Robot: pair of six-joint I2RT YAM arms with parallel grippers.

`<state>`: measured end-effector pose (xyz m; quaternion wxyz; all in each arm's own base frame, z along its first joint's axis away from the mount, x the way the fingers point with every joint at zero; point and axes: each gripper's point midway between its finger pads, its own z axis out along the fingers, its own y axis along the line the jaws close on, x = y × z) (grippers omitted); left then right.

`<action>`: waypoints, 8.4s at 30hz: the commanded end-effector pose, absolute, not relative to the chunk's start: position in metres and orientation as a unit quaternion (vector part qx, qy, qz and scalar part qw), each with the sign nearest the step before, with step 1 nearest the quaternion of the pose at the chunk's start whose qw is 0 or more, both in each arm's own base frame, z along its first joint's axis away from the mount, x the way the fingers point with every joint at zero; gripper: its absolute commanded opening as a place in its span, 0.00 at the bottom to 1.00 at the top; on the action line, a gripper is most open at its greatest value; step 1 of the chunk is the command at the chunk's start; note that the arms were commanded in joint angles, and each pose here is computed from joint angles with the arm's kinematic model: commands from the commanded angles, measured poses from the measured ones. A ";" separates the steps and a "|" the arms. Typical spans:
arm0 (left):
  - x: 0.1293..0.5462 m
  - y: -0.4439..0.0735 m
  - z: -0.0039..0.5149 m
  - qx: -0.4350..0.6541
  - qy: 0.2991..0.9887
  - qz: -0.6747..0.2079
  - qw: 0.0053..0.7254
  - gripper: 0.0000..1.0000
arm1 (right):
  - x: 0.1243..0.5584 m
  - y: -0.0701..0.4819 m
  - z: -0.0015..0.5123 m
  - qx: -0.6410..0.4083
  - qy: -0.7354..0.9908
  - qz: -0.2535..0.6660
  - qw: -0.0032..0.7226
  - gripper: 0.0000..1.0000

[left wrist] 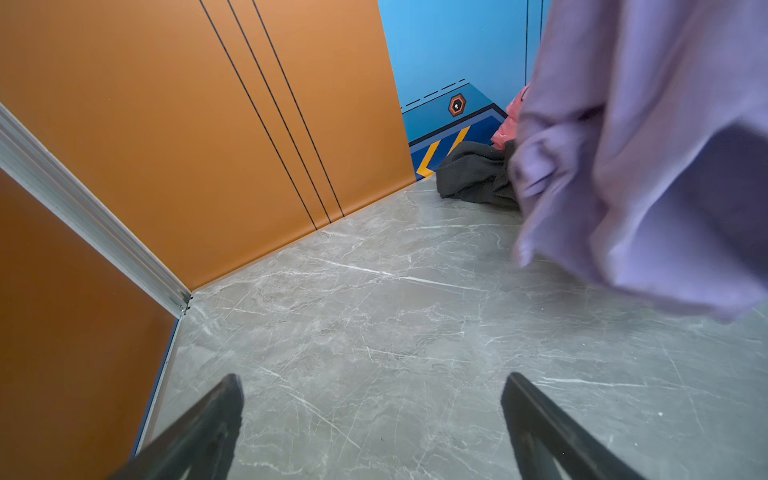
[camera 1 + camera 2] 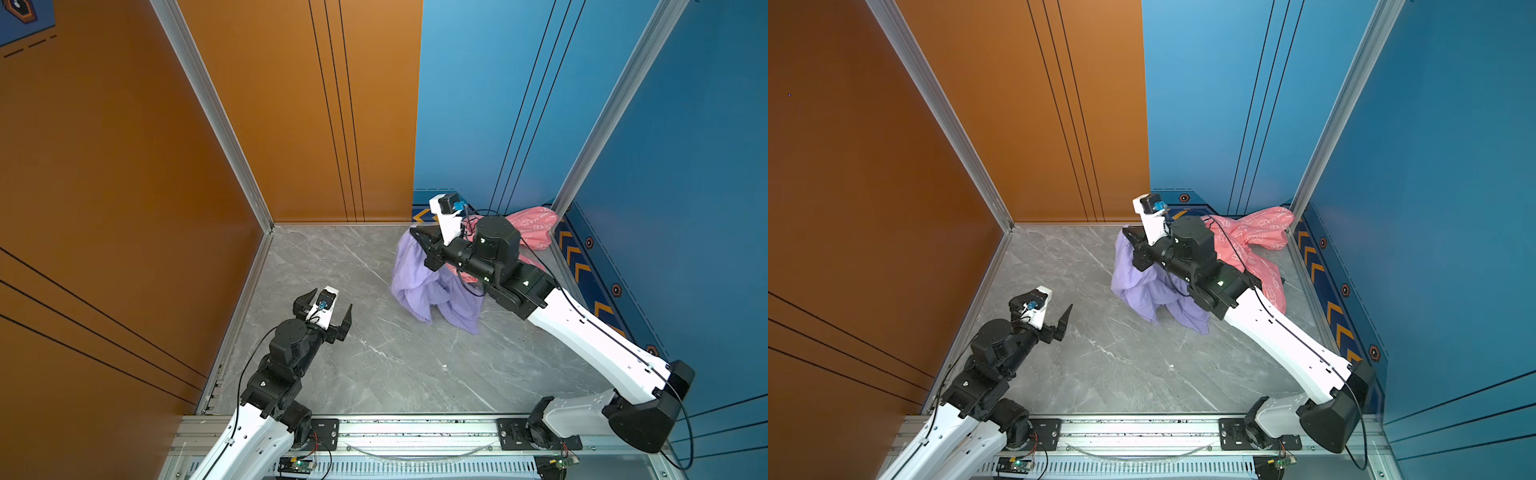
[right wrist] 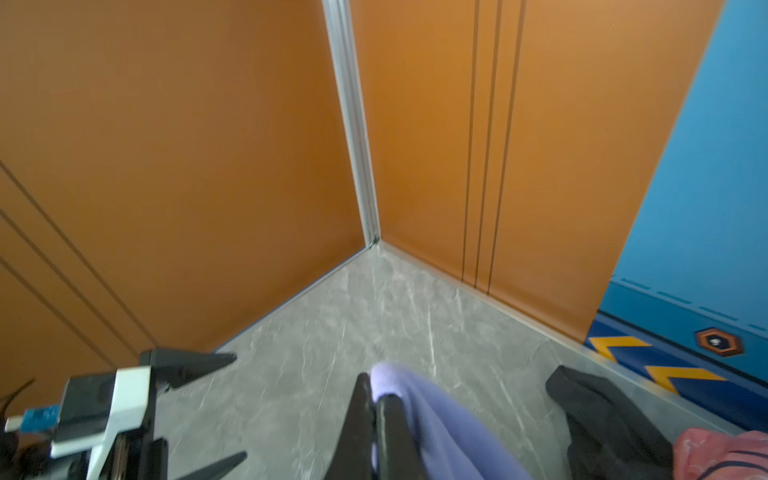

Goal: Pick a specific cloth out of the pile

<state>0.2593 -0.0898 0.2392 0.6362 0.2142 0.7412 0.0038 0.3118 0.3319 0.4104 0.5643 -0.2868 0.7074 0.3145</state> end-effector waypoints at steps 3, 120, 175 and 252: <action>0.255 -0.101 0.241 0.240 0.726 -0.012 0.644 0.98 | 0.292 0.358 0.348 -0.384 0.743 0.283 0.471 0.15; 0.236 -0.023 0.273 0.088 0.694 0.143 0.700 0.98 | 0.252 0.520 0.034 -0.242 0.882 0.399 0.058 0.23; 0.250 -0.029 0.248 0.106 0.720 0.155 0.668 0.98 | 0.366 0.212 0.296 -0.002 0.772 0.217 0.598 1.00; 0.389 0.023 0.095 -0.055 0.801 0.084 0.590 0.98 | 0.394 -0.017 0.094 0.062 0.812 -0.046 0.578 1.00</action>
